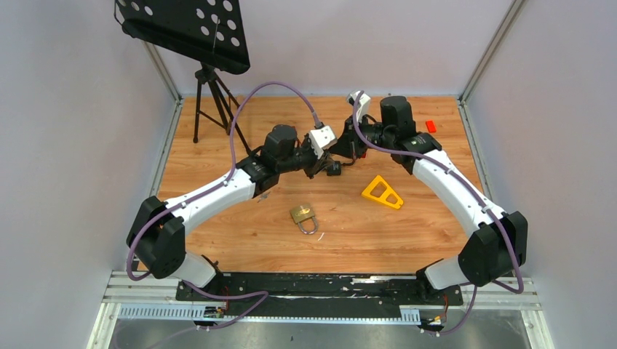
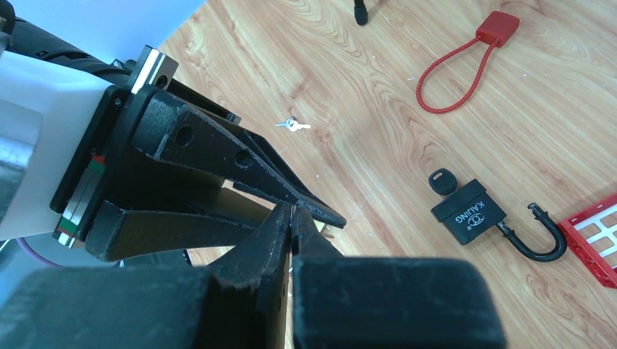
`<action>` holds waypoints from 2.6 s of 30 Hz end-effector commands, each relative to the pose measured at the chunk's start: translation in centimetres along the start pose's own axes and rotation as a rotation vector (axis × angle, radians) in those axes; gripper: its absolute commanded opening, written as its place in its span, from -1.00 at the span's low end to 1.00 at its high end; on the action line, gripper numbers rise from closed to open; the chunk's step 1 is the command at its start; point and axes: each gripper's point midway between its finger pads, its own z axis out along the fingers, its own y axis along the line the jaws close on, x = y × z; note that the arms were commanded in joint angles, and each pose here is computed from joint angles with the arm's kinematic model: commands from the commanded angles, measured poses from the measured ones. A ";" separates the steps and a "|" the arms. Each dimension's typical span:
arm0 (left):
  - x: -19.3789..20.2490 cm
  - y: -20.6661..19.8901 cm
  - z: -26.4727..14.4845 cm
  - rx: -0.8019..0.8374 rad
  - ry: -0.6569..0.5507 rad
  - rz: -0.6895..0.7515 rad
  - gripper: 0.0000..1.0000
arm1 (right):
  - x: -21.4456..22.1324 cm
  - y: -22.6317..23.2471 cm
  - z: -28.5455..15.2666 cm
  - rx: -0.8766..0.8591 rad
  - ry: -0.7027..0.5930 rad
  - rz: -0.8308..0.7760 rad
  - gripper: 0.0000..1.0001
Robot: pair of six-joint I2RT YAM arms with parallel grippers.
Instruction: Unlock with the key
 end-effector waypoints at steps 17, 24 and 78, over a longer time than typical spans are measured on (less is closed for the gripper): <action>-1.8 -1.0 -0.6 0.056 -0.028 0.047 -1.00 | -0.6 -2.1 -2.6 0.055 -0.090 0.002 -1.00; -1.2 -2.3 -1.1 0.125 0.003 0.047 -1.00 | -0.1 -3.5 -3.6 0.095 -0.101 0.000 -1.00; 0.0 -6.0 -2.5 0.344 0.086 0.018 -1.00 | -0.4 -4.3 -7.4 0.060 -0.164 -0.188 0.15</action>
